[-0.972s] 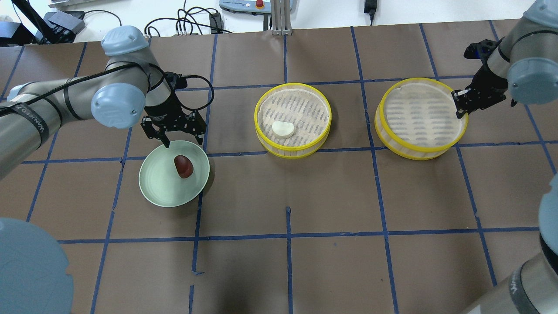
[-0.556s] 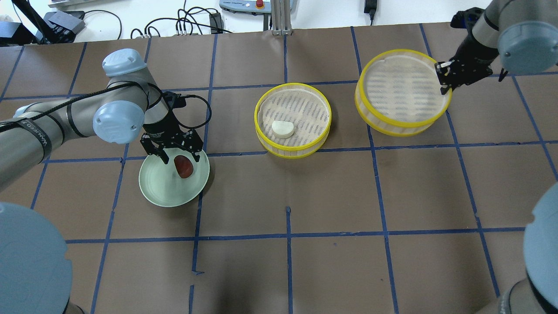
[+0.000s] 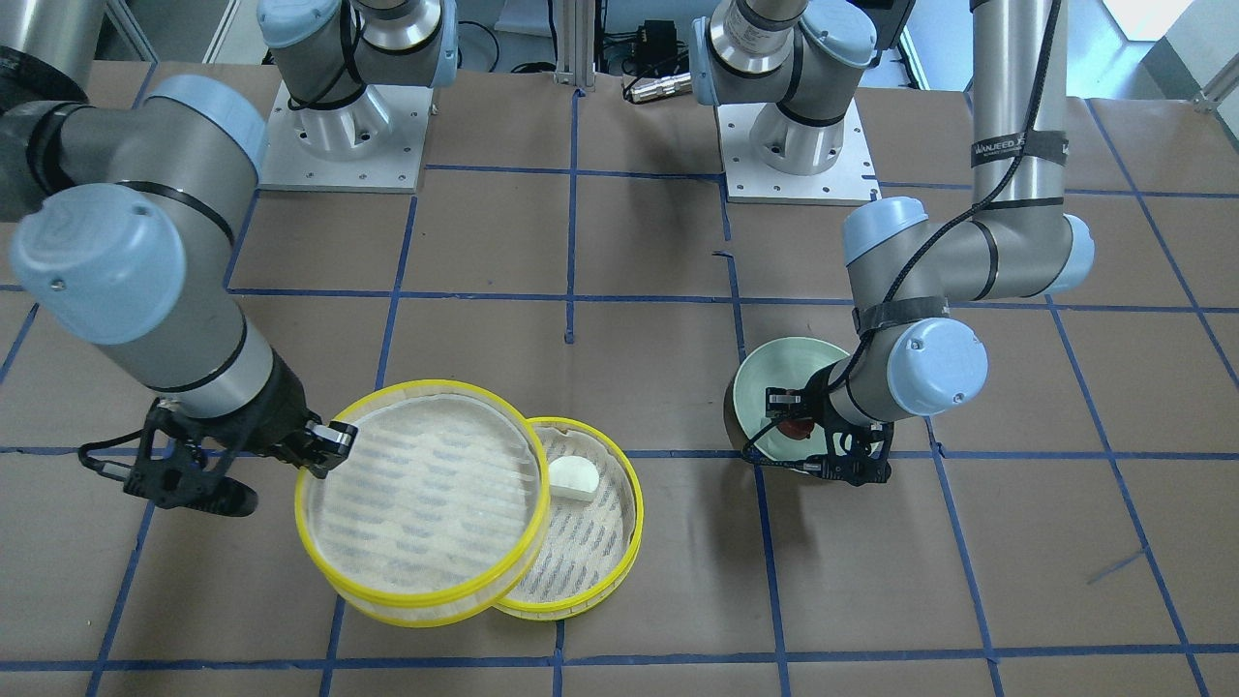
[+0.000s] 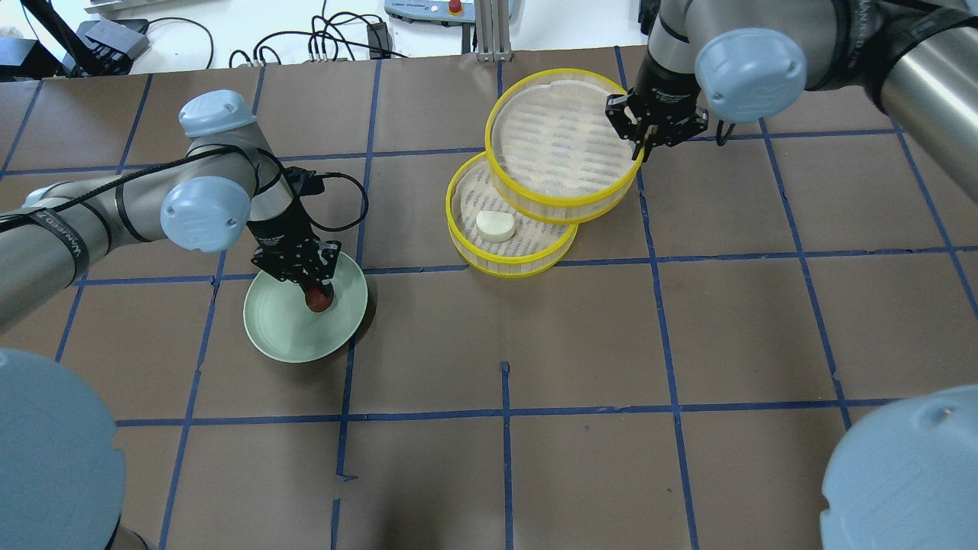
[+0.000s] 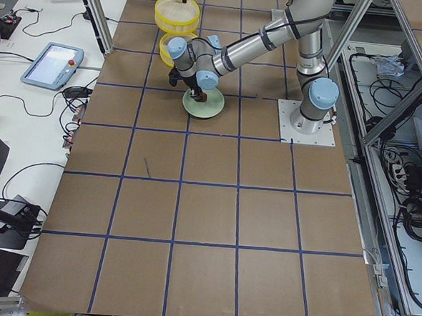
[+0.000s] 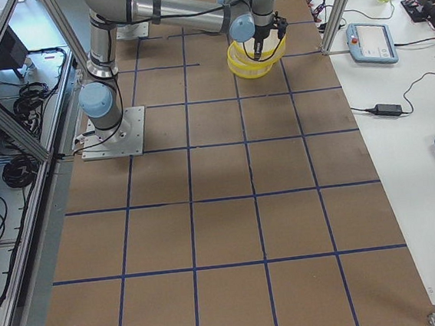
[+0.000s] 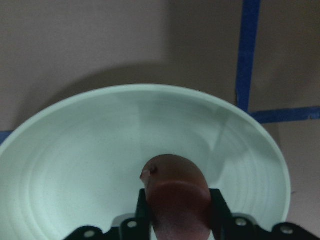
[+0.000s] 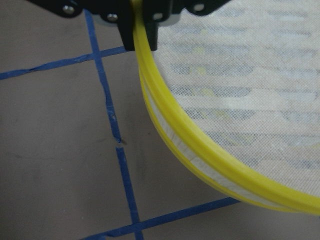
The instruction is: Stack buns with steamer
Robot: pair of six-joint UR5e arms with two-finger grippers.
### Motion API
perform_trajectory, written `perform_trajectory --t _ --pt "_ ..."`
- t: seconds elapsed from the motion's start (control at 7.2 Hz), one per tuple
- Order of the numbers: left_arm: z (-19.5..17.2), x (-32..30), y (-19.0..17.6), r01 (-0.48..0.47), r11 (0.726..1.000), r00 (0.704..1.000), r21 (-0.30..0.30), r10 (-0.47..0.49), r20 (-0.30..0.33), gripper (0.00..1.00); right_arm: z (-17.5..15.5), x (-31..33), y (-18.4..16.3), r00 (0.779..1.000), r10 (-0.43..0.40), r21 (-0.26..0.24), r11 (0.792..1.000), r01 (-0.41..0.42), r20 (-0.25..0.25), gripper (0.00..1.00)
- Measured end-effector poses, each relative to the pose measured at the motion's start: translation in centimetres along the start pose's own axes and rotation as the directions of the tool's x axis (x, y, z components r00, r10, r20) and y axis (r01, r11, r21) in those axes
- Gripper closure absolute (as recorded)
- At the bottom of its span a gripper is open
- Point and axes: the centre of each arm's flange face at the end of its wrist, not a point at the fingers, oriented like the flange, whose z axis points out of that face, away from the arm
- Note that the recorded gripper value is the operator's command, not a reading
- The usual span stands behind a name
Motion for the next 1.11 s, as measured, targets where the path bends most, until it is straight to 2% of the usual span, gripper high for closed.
perform_trajectory --t 0.14,0.28,0.42,0.56,0.69,0.83,0.97,1.11 --pt "-1.3 -0.3 -0.1 0.044 0.999 0.999 -0.006 -0.044 -0.018 0.79 1.8 -2.2 0.8 1.0 0.01 -0.022 1.0 -0.011 -0.012 0.96" --pt "-2.9 0.2 -0.4 0.118 0.993 0.989 -0.02 -0.12 -0.085 0.79 3.2 -3.7 1.4 1.0 0.018 -0.037 0.999 -0.019 -0.023 0.96" --pt "-4.8 1.4 -0.7 0.22 0.974 0.95 -0.062 -0.228 -0.215 0.79 4.1 -4.8 1.8 0.999 0.023 -0.046 0.999 -0.024 -0.028 0.96" --pt "-6.3 3.0 -1.1 0.332 0.933 0.861 -0.137 -0.359 -0.359 0.79 4.7 -5.5 2.2 0.999 0.016 -0.054 0.998 -0.018 -0.028 0.96" --pt "-7.6 4.4 -1.4 0.426 0.873 0.734 -0.237 -0.487 -0.474 0.79 5.2 -6.0 2.5 1.0 0.006 -0.06 0.998 -0.008 -0.028 0.96" --pt "-8.6 5.4 -1.7 0.488 0.804 0.61 -0.339 -0.592 -0.526 0.79 5.7 -6.1 2.7 1.0 0.0 -0.066 0.998 -0.002 -0.029 0.95" --pt "-9.2 6.2 -1.9 0.519 0.738 0.503 -0.431 -0.672 -0.544 0.78 6.2 -6.1 2.7 1.0 -0.003 -0.067 0.998 0.001 -0.029 0.95" --pt "-9.7 7.1 -2.3 0.523 0.665 0.386 -0.534 -0.743 -0.547 0.68 6.4 -6.1 2.7 1.0 -0.005 -0.063 0.998 0.003 -0.029 0.95"
